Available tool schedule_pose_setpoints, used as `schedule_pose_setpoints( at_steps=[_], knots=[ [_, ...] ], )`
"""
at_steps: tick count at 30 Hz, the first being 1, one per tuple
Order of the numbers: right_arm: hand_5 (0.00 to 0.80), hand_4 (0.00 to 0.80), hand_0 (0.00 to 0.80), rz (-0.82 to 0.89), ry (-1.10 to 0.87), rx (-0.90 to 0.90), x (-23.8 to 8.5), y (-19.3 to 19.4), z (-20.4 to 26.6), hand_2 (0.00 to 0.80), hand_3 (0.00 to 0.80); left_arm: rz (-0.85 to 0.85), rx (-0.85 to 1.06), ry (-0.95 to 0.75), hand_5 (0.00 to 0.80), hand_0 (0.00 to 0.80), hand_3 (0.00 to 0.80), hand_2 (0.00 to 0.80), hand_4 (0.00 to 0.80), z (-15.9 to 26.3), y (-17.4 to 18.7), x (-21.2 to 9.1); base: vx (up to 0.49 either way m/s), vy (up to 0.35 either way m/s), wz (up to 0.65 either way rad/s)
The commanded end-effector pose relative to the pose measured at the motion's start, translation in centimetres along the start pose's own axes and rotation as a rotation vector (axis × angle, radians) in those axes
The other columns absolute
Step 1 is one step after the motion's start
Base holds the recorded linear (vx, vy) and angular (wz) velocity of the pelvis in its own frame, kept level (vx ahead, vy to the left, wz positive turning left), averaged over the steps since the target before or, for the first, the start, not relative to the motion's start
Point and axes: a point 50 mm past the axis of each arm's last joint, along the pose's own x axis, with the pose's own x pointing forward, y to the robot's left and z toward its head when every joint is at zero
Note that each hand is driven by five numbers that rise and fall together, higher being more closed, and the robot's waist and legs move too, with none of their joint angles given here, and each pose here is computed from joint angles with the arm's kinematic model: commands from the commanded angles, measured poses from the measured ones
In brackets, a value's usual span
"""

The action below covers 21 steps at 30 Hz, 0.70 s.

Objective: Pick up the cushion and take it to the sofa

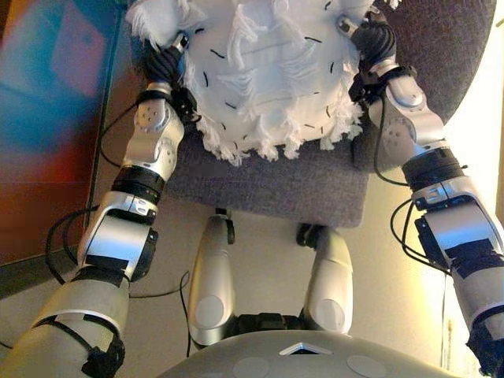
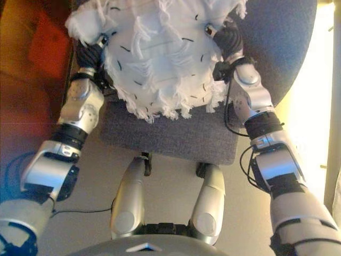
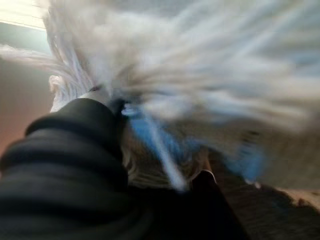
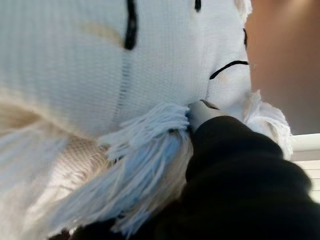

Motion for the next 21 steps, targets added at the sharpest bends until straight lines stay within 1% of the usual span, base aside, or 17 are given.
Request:
schedule_pose_setpoints(
  at_steps=[1, 4, 9, 14, 15, 16, 17, 21],
  knots=[
    [0.800, 0.800, 0.800, 0.157, -0.144, 0.015, 2.0, 4.5, 4.8, 0.800, 0.800, -0.131, -0.069, -0.188, 0.800, 0.800, 0.800, 0.800, 0.800, 6.2, -5.3, 1.9, 0.032, 0.034, 0.09],
    [0.800, 0.800, 0.800, 0.146, -0.119, -0.012, 2.3, 4.2, 4.7, 0.800, 0.800, -0.094, -0.124, -0.189, 0.800, 0.800, 0.800, 0.800, 0.800, 6.5, -5.1, 2.1, 0.014, 0.037, 0.04],
    [0.800, 0.800, 0.800, 0.112, -0.131, -0.034, 2.6, 4.2, 4.9, 0.800, 0.800, -0.085, -0.091, -0.207, 0.800, 0.800, 0.800, 0.800, 0.800, 5.7, -5.2, 1.8, 0.000, 0.000, 0.00],
    [0.800, 0.800, 0.800, 0.054, -0.116, -0.107, 3.3, 3.7, 5.3, 0.800, 0.800, -0.071, -0.104, -0.205, 0.800, 0.800, 0.800, 0.800, 0.800, 5.9, -5.0, 2.1, 0.000, 0.007, 0.02],
    [0.665, 0.665, 0.665, 0.033, -0.105, -0.126, 3.4, 3.4, 5.3, 0.665, 0.665, -0.065, -0.090, -0.196, 0.800, 0.800, 0.800, 0.800, 0.800, 5.8, -5.0, 2.1, -0.004, 0.011, 0.08],
    [0.000, 0.000, 0.000, 0.018, -0.096, -0.133, 3.5, 3.2, 5.4, 0.000, 0.000, -0.061, -0.081, -0.193, 0.543, 0.543, 0.543, 0.543, 0.543, 5.8, -4.9, 2.2, -0.006, 0.008, 0.07],
    [0.000, 0.000, 0.000, -0.006, -0.085, -0.132, 3.6, 2.6, 5.4, 0.000, 0.000, -0.046, -0.074, -0.182, 0.000, 0.000, 0.000, 0.000, 0.000, 5.8, -4.6, 2.3, -0.002, 0.004, 0.06],
    [0.000, 0.000, 0.000, -0.061, -0.061, -0.121, 3.6, 1.3, 5.2, 0.000, 0.000, -0.011, -0.091, -0.151, 0.000, 0.000, 0.000, 0.000, 0.000, 5.9, -3.8, 2.6, 0.009, 0.004, 0.05]
  ],
)
